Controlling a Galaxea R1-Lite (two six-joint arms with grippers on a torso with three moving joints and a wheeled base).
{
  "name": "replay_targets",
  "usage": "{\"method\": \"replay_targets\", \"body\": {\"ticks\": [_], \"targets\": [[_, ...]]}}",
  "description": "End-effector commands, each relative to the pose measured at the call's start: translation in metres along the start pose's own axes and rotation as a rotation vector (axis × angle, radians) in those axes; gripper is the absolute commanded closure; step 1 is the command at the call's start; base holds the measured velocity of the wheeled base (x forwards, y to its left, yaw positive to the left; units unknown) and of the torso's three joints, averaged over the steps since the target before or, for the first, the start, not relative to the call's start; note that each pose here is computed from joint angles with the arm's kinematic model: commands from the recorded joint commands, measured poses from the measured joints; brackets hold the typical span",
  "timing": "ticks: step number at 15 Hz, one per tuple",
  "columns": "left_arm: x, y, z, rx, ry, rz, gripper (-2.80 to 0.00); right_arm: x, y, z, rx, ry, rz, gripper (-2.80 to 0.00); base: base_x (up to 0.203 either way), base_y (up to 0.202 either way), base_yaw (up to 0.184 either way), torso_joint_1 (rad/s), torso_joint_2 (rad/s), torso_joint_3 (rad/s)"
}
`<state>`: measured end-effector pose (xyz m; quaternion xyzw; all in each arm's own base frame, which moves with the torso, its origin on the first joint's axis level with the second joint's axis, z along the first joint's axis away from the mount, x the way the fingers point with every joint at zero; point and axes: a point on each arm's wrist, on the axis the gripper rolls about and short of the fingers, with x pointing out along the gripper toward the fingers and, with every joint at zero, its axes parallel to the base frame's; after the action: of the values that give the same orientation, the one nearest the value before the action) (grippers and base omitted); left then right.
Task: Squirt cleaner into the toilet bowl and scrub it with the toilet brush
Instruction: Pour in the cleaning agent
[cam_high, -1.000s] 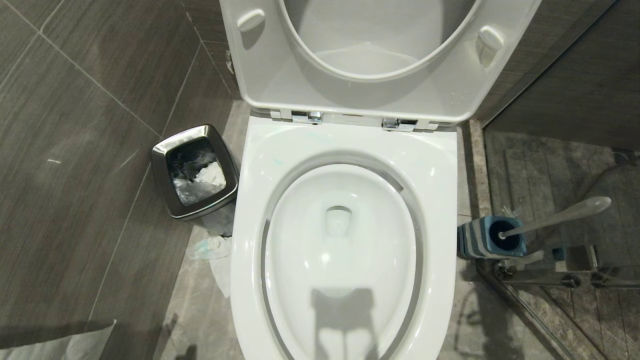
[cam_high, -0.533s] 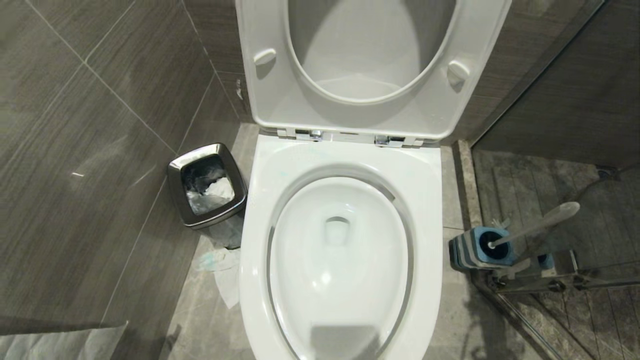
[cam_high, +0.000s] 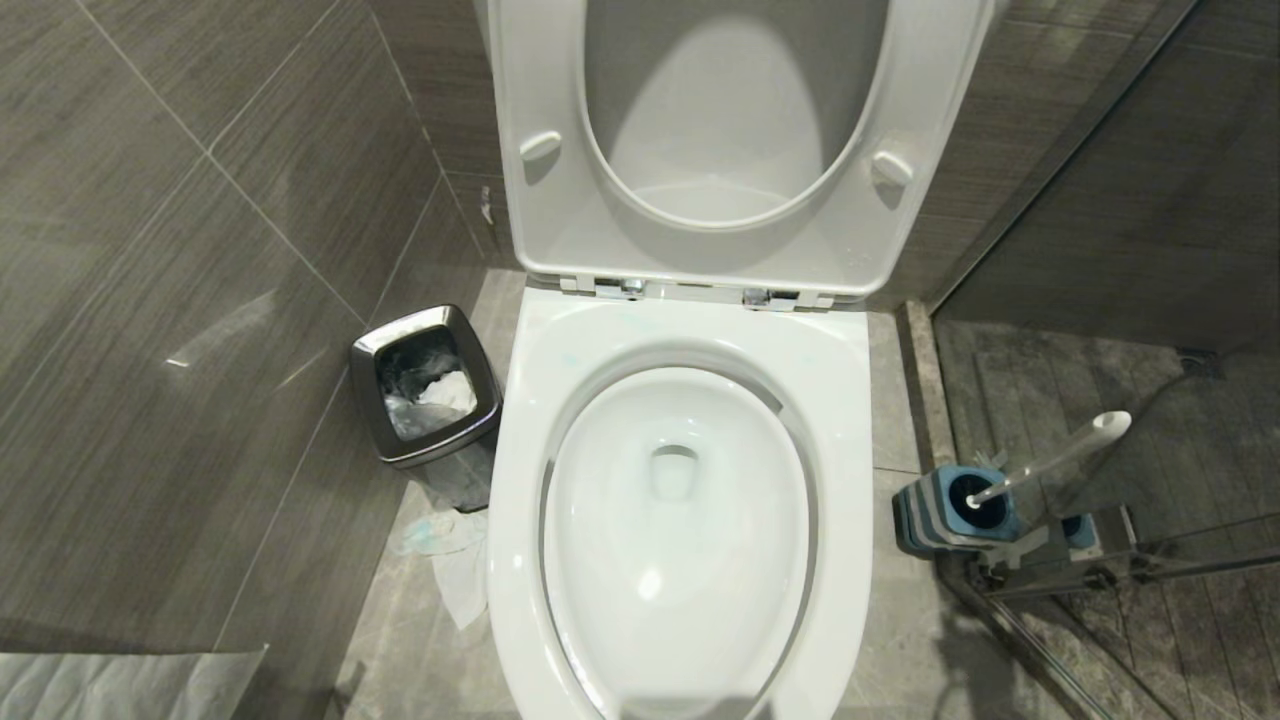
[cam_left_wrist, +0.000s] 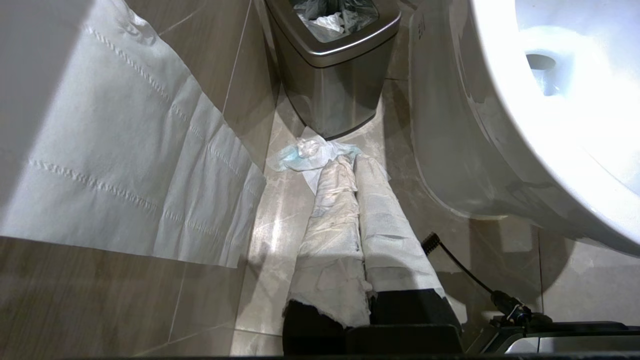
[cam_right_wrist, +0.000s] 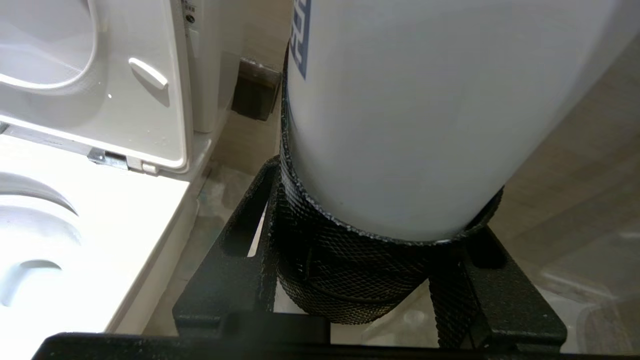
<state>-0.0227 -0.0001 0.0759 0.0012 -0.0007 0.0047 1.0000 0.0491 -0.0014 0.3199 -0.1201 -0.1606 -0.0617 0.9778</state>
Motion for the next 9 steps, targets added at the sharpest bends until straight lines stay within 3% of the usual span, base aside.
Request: {"method": "replay_targets", "body": {"ticks": [1, 9], "targets": [[0.000, 0.000, 0.000, 0.001, 0.000, 0.000, 0.00, 0.009, 0.002, -0.003, -0.033, 0.026, 0.011, 0.00, 0.000, 0.000, 0.000, 0.000, 0.00, 0.000], [0.000, 0.000, 0.000, 0.002, -0.001, 0.001, 0.00, 0.027, 0.006, -0.011, -0.096, 0.073, 0.042, 0.00, 0.000, 0.000, 0.000, 0.002, 0.00, 0.135]]}}
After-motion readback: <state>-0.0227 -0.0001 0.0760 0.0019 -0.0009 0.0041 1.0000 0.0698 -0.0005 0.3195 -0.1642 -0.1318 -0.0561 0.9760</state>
